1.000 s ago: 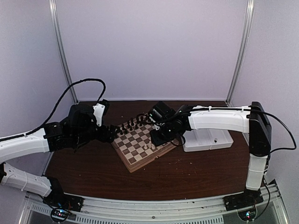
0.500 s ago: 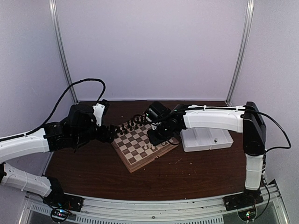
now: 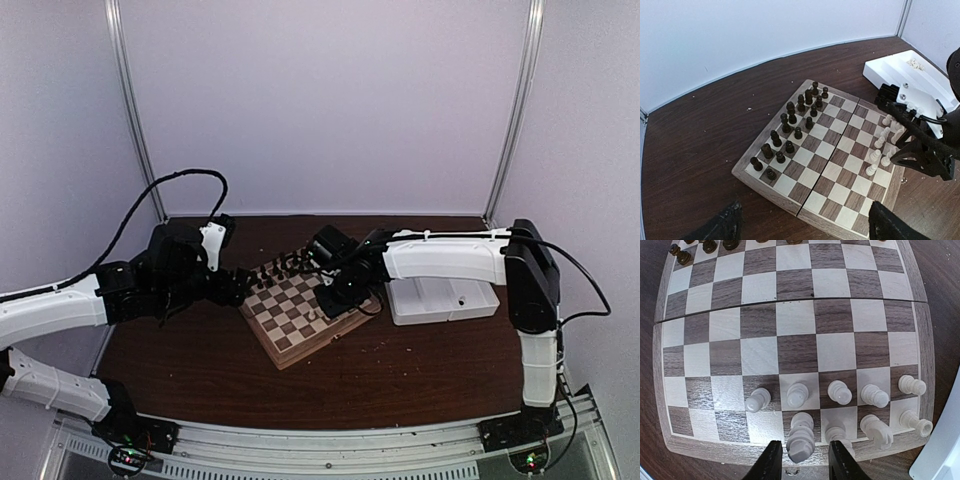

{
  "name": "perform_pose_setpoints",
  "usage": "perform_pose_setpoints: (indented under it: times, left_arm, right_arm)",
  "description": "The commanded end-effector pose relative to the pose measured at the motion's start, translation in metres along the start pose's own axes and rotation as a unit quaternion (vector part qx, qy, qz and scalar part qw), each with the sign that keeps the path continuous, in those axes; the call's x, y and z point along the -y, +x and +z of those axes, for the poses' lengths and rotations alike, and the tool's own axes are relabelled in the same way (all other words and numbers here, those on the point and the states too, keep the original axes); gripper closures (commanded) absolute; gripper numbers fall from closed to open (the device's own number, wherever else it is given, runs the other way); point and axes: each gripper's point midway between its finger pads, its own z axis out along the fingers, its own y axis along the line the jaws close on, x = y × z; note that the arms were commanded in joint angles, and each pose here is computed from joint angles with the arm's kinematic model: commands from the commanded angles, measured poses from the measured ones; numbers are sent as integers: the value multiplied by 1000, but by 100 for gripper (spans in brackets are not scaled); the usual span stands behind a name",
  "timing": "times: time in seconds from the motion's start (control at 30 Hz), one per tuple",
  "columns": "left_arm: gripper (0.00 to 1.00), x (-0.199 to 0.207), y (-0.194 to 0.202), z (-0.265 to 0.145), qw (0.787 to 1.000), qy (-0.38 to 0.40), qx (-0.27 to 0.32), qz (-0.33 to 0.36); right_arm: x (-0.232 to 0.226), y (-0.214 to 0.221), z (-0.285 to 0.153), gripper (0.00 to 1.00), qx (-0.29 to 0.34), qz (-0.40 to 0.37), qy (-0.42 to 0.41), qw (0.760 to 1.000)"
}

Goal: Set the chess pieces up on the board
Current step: Adjust the chess piece on the chessboard.

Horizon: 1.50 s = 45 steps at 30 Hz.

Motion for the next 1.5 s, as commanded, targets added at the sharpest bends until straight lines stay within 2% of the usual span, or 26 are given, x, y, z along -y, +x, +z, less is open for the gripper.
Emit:
perform_pose_setpoints:
  times: [0.0,0.73,1.47]
  left_arm:
    - [12,0,-13,0,1000,1,18,-6]
    - [12,0,-13,0,1000,3,16,-4]
    - [13,4,-12,3,1000,11,12,-5]
  right_arm:
    - [1,-7,0,66,8,-8,13,1000]
    - [-1,-8,1,84,4,-14,9,1000]
    - [-2,-3,-9,89,2,-21,4,1000]
